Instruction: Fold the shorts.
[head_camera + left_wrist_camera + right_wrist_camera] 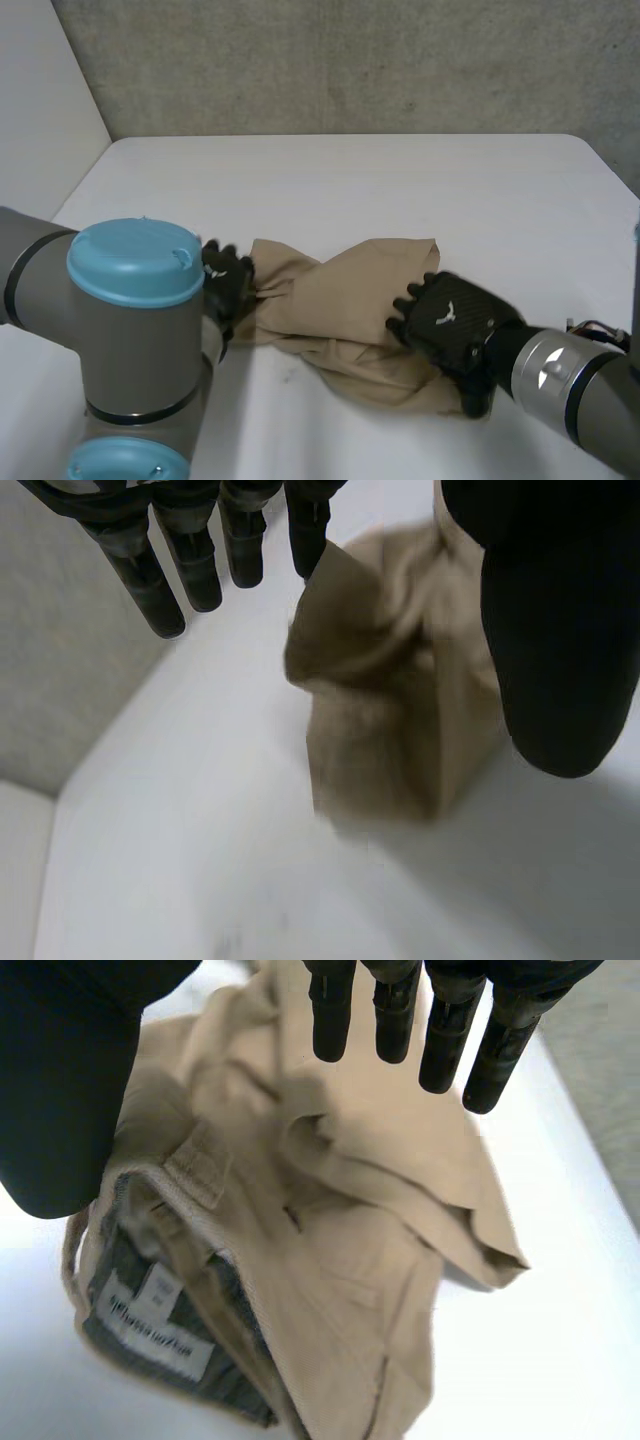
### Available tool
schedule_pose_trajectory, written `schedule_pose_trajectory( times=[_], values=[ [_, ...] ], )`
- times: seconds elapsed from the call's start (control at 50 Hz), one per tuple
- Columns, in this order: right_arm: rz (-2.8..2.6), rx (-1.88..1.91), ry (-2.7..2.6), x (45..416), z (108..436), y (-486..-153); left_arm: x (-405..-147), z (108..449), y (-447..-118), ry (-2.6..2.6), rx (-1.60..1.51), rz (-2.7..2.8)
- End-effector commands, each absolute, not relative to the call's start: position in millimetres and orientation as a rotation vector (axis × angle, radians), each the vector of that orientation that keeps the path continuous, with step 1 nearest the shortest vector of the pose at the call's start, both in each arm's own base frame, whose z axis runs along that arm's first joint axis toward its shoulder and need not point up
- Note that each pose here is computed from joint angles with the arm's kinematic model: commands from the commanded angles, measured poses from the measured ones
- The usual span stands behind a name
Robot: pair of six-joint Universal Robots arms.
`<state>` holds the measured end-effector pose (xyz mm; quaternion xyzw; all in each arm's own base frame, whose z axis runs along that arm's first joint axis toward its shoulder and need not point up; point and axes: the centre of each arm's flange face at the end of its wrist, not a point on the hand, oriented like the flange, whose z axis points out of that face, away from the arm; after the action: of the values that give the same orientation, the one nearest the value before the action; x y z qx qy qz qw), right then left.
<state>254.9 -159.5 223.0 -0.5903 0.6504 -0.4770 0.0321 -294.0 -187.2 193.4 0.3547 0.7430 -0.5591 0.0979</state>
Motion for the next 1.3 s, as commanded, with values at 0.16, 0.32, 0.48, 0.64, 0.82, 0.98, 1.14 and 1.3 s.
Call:
schedule_pose_trajectory(
  times=[0.16,0.32,0.48,0.64,0.82,0.98,1.14,1.3],
  values=[
    [-1.608,-1.197,2.326,209,251,-212,-377,198,-173,2.093,1.292,-2.089],
    [-1.564,-1.116,2.425,191,238,-228,-393,154,-174,2.166,1.47,-1.937],
    [-1.455,-1.105,2.473,191,213,-239,-390,139,-176,2.215,1.495,-1.815],
    [-1.379,-0.983,2.502,196,186,-253,-385,169,-197,2.214,1.259,-1.962],
    [-1.255,-0.586,2.524,202,163,-274,-371,198,-202,2.252,1.117,-2.042],
    [-1.187,-0.545,2.494,221,154,-273,-347,218,-202,2.25,1.033,-2.06],
    [-1.159,-0.605,2.481,236,146,-272,-326,237,-223,2.282,0.84,-2.116],
    [-1.372,-0.658,2.356,248,179,-295,-307,261,-266,2.249,0.598,-2.237]
  ],
)
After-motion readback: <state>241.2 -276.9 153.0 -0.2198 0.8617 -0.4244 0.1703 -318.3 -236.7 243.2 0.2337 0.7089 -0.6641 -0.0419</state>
